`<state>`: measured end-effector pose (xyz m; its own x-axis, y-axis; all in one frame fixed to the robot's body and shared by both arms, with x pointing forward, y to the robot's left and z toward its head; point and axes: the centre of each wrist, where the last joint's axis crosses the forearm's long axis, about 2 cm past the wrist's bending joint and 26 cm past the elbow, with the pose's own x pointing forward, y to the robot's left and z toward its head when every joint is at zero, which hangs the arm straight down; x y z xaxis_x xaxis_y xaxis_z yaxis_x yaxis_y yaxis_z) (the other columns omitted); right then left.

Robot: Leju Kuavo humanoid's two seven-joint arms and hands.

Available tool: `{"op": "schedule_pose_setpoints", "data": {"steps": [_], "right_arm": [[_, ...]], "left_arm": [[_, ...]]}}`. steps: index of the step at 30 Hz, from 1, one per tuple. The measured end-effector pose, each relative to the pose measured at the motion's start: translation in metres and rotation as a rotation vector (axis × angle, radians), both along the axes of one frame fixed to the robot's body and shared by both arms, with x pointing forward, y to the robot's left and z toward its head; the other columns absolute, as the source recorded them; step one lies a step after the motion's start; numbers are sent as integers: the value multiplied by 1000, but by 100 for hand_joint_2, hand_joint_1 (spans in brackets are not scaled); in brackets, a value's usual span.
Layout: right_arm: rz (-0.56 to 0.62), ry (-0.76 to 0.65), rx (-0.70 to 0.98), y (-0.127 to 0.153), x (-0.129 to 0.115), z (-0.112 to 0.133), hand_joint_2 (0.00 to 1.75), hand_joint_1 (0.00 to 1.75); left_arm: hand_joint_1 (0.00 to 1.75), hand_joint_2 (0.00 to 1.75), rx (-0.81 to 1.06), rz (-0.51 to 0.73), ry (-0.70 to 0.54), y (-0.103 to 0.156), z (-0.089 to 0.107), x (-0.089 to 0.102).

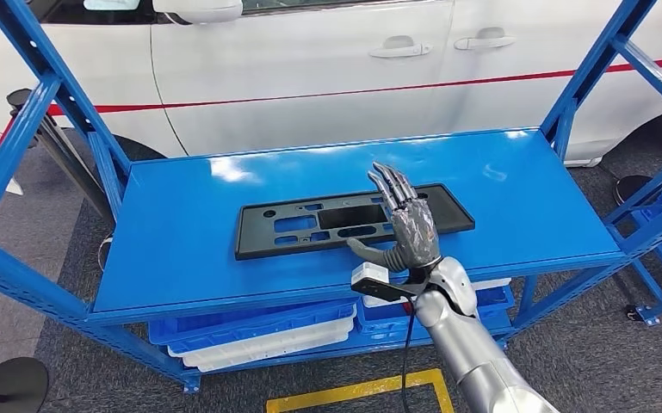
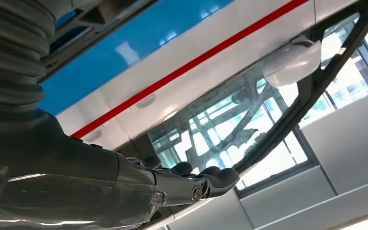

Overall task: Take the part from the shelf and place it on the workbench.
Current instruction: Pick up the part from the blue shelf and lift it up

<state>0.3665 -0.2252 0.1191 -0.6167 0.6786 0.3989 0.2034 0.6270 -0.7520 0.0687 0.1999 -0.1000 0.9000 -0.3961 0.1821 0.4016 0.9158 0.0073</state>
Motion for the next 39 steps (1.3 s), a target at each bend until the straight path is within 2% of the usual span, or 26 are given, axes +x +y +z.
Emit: {"op": "schedule_pose_setpoints", "data": {"steps": [20,39], "right_arm": [[60,91,-52,-15,-9,-25,175,0],[151,115,-148,8,-4,-26,175,0]], "left_arm": [[0,0,9,-12,-10,6,-1,3],[0,0,25,-19,-21,8,-1,3]]}}
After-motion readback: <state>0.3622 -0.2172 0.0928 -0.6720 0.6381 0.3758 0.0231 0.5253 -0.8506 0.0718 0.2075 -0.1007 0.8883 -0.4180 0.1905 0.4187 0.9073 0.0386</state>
